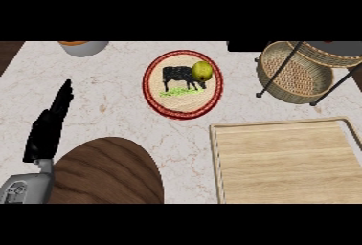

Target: Pick the can from the tray and place it in the tiered basket

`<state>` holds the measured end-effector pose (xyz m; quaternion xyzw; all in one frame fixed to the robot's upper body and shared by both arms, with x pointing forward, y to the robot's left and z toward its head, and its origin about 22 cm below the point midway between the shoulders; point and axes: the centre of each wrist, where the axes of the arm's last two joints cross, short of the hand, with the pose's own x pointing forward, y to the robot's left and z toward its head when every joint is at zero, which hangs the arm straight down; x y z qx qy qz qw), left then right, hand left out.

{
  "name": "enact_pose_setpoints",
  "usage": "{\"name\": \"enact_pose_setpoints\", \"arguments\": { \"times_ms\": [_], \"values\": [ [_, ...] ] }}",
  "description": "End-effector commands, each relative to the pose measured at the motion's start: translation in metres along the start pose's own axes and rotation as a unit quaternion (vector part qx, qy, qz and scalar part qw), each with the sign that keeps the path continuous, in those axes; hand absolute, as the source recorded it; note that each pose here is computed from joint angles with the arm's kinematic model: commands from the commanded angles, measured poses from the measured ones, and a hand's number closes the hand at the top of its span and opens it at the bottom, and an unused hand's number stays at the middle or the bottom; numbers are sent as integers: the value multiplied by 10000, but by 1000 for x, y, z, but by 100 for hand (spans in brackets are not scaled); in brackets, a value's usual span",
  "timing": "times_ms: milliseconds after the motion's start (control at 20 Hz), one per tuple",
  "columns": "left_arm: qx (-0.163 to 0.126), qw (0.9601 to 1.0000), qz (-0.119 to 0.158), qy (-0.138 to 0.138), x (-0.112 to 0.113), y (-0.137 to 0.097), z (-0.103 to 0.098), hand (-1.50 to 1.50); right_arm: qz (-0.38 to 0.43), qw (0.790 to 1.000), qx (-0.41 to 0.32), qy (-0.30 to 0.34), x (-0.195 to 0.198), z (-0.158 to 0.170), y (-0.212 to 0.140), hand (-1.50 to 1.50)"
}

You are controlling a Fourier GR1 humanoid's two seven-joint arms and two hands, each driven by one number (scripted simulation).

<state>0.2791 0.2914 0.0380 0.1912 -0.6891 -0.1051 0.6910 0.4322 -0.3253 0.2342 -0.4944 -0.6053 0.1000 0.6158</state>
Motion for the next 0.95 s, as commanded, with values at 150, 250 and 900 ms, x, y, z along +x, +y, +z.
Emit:
{"name": "enact_pose_setpoints", "arguments": {
  "times_ms": [150, 250, 900],
  "values": [
    [133, 9998, -19, 133, -5, 2, 2, 0, -267, 9978, -303, 525, -17, 6, -45, -150],
    [96, 9999, 3, 63, -15, 18, -1, 0, -596, 9948, -334, 756, -27, 3, -75, -150],
    [113, 9999, -23, 84, -14, 14, 8, 0, -1272, 9891, -204, 718, -153, 77, -189, -150]
  ]
}}
